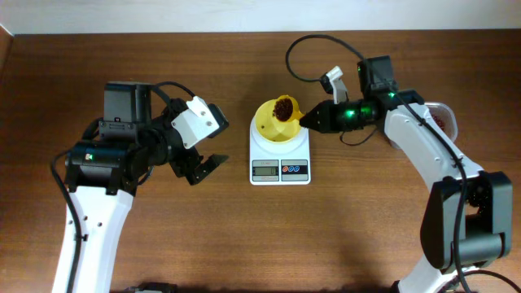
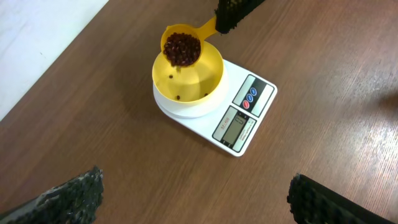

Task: Scoop item into bowl and weigh 50g on scale
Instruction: 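Tilt the scoop with the right gripper to pour beans into the bowl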

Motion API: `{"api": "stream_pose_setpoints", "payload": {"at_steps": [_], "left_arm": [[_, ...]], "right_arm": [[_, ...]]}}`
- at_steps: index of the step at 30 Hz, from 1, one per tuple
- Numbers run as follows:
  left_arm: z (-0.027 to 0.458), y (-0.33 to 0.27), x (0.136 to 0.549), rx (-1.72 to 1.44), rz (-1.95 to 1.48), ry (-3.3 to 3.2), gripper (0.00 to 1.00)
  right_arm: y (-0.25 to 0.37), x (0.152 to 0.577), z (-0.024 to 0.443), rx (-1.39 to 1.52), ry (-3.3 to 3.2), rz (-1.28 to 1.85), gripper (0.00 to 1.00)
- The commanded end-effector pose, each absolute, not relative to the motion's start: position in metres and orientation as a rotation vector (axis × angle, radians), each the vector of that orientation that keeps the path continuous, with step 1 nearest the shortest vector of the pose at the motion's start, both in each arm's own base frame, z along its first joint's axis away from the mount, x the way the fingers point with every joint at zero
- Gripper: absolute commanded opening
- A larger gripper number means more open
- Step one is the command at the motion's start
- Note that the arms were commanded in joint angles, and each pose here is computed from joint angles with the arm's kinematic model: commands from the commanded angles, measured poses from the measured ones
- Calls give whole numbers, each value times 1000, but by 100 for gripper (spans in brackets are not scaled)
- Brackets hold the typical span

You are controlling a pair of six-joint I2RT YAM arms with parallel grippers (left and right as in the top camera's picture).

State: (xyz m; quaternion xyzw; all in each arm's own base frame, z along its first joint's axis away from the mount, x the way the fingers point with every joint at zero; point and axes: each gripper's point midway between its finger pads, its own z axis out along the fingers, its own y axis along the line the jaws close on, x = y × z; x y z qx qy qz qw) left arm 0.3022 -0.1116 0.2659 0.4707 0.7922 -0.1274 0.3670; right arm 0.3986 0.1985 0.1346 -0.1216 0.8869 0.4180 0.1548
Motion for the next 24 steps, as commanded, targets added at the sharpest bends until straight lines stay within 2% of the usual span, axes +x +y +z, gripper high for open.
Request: {"api": "stream_pose_setpoints", "payload": {"at_steps": [1, 3, 5, 7, 9, 11, 14, 16, 18, 20, 24], "left_arm": [[273, -112, 302, 1200, -321, 2021, 99], [273, -112, 302, 1200, -321, 2021, 99], [273, -112, 302, 1200, -321, 2021, 99], [273, -112, 302, 1200, -320, 2021, 99], [273, -112, 302, 1200, -321, 2021, 99], [273, -112, 302, 1200, -321, 2021, 99], [273, -112, 302, 1200, -321, 2021, 99], [273, -112, 302, 1200, -321, 2021, 99], [273, -112, 302, 1200, -320, 2021, 99], [273, -112, 302, 1200, -321, 2021, 99], [273, -112, 302, 1200, -321, 2021, 99]], "right_arm": [[213, 394, 150, -406, 2509, 1205, 4], [206, 399, 134, -388, 2573, 1020, 4], [219, 392, 144, -431, 2540, 1108, 4], [210, 398, 133, -405, 2583, 971, 4], [218, 394, 148, -426, 2548, 1053, 4], [211, 400, 146, -416, 2558, 937, 4], [217, 394, 158, -437, 2545, 1009, 4], [209, 400, 151, -413, 2569, 891, 4], [215, 396, 165, -433, 2535, 958, 4], [205, 403, 159, -411, 2555, 815, 4], [211, 397, 170, -432, 2536, 880, 4]]}}
